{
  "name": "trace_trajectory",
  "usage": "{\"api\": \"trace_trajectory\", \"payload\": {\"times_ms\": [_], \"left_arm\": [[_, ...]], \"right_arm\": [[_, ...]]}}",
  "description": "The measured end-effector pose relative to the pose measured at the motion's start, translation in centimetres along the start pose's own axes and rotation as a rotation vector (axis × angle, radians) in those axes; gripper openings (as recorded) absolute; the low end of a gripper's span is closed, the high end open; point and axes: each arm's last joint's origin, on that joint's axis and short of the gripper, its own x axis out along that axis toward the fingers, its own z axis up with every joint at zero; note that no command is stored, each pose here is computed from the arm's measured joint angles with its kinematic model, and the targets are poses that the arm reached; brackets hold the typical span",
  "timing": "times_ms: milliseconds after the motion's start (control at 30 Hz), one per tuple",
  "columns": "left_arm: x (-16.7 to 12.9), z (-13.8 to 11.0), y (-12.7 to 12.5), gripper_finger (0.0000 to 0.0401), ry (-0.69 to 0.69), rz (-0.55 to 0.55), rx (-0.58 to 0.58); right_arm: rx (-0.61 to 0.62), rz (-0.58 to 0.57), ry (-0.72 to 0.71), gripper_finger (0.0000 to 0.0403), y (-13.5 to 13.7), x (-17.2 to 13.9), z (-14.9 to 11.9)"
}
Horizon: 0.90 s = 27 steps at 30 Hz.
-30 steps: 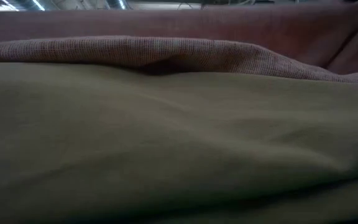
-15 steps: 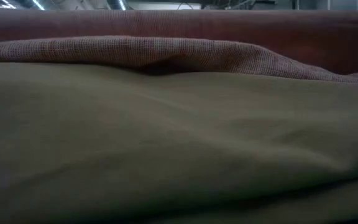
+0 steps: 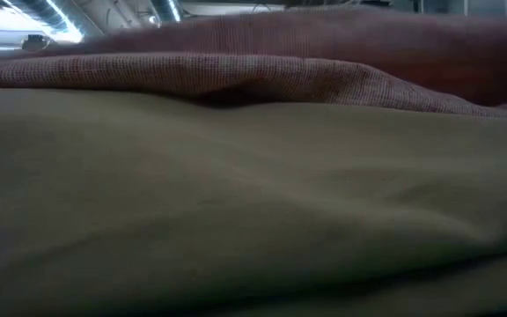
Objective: Fold laundry
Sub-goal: Fold the pink shirt
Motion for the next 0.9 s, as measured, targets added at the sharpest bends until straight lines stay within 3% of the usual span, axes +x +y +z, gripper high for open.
{"api": "trace_trajectory", "payload": {"times_ms": [300, 633, 767, 900], "left_arm": [[0.0, 0.2, -0.1, 0.0095, -0.059, 0.0, -0.024], [-0.4, 2.4, -0.6, 0.0139, -0.369, -0.023, -0.048], [-0.6, 4.0, -0.2, 0.0139, -0.468, 0.009, 0.009], [-1.0, 6.2, 0.4, 0.0139, -0.515, 0.017, 0.037]], "right_arm": [[0.002, 0.014, 0.011, 0.0024, 0.0, 0.0, 0.0], [-0.021, 0.031, 0.036, 0.0146, 0.0, 0.0, 0.0], [-0.013, 0.039, 0.19, 0.0164, -0.9, -0.8, 0.3], [0.017, -0.076, 0.244, 0.0165, -2.2, -2.5, 0.7]]}}
